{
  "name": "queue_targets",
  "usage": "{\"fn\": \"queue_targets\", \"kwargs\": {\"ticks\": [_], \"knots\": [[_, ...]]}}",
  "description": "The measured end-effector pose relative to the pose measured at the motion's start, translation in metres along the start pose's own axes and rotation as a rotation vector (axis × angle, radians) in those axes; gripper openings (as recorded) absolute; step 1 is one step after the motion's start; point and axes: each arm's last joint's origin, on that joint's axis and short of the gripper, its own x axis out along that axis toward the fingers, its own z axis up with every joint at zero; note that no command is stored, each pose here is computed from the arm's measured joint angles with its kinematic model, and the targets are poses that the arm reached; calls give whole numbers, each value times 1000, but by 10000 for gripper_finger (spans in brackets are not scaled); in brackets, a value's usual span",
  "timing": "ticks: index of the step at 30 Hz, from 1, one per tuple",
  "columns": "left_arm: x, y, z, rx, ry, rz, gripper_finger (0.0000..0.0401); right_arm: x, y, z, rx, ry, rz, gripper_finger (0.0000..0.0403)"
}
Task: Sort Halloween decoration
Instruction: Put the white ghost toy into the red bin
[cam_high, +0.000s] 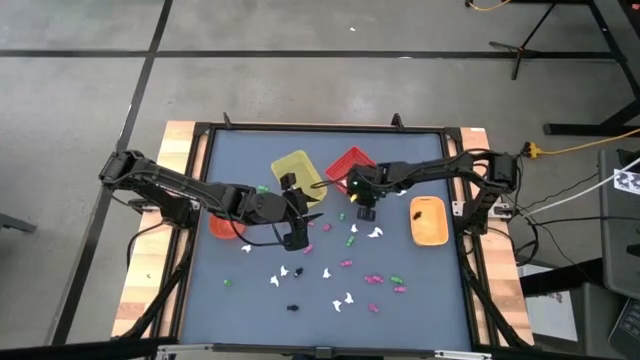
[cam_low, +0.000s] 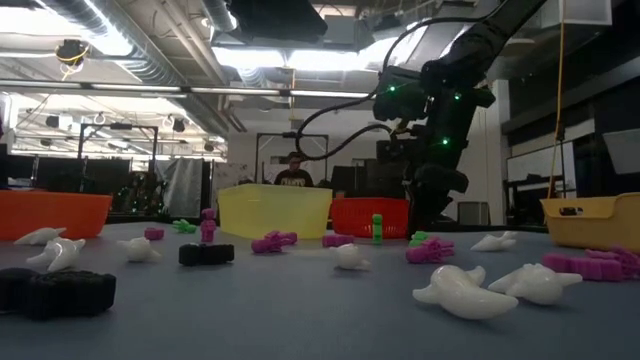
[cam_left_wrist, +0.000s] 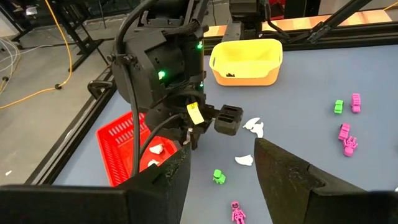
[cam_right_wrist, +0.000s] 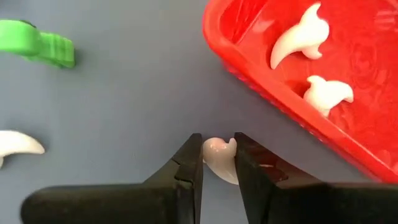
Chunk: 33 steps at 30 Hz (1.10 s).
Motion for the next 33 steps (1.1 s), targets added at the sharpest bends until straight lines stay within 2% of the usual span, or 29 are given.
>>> {"fn": "queue_targets", "kwargs": {"ticks": [12, 16, 25, 33], "knots": [[0, 0, 0, 0, -3, 0, 160, -44, -4, 21, -13, 183, 22, 73], [0, 0, 0, 0, -3, 0, 160, -58, -6, 33, -60, 151, 4, 73], [0, 0, 0, -1, -3, 0, 160, -63, -13, 58, -200, -50, -154, 73], [0, 0, 0, -1, -3, 0, 160, -64, -14, 65, -222, -113, -186, 73]]}}
